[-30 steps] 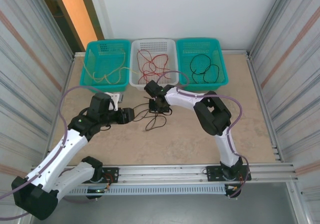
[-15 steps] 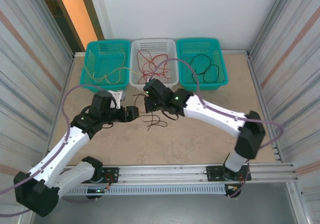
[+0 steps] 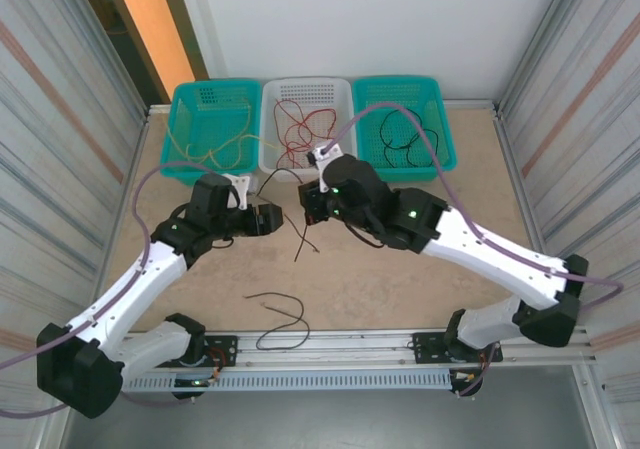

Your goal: Untangle the cables

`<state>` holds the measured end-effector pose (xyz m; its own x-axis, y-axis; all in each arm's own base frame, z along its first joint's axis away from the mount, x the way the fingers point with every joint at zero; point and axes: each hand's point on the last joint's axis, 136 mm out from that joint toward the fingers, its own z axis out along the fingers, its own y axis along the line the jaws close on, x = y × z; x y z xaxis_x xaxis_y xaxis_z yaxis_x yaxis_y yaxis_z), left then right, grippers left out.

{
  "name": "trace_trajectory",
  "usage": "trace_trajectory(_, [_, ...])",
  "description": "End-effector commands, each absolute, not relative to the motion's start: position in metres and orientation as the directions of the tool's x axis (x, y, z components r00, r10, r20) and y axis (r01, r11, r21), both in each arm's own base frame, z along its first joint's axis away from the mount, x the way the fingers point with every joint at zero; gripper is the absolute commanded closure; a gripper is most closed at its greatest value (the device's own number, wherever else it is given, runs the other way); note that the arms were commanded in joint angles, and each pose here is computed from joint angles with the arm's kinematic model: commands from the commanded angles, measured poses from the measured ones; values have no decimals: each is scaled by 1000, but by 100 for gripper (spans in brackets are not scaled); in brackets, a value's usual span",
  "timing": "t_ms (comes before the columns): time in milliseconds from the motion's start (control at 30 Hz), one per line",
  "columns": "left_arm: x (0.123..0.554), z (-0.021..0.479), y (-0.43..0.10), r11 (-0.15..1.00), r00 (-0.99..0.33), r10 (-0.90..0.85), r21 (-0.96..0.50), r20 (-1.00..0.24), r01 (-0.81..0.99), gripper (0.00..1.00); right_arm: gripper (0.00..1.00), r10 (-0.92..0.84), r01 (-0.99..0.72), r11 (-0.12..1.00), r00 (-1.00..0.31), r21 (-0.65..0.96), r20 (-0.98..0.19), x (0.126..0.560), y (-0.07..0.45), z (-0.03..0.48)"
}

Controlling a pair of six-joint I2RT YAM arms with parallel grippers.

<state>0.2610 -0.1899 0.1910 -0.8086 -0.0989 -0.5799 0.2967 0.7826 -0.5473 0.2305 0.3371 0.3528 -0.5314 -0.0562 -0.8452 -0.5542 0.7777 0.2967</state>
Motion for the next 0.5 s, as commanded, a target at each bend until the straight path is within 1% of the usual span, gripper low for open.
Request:
trace_trajectory(0, [262, 192, -196, 757, -810, -120, -580, -574, 299, 36, 100, 16, -538, 792, -455, 289, -891, 234, 313, 386])
trace_trajectory(167, [261, 192, -196, 757, -814, -123, -584, -567, 292, 42, 100, 79, -479, 826, -421, 295, -904, 244, 283, 403])
trace_trajectory(300, [252, 193, -192, 767, -832, -107, -578, -545, 280, 43, 100, 143, -345, 888, -419, 303, -897, 269, 241, 407])
trace_trajectory(467, [234, 190, -181, 793, -851, -90, -554, -518, 253, 43, 100, 236, -185, 918, -457, 351, -858, 313, 187, 401])
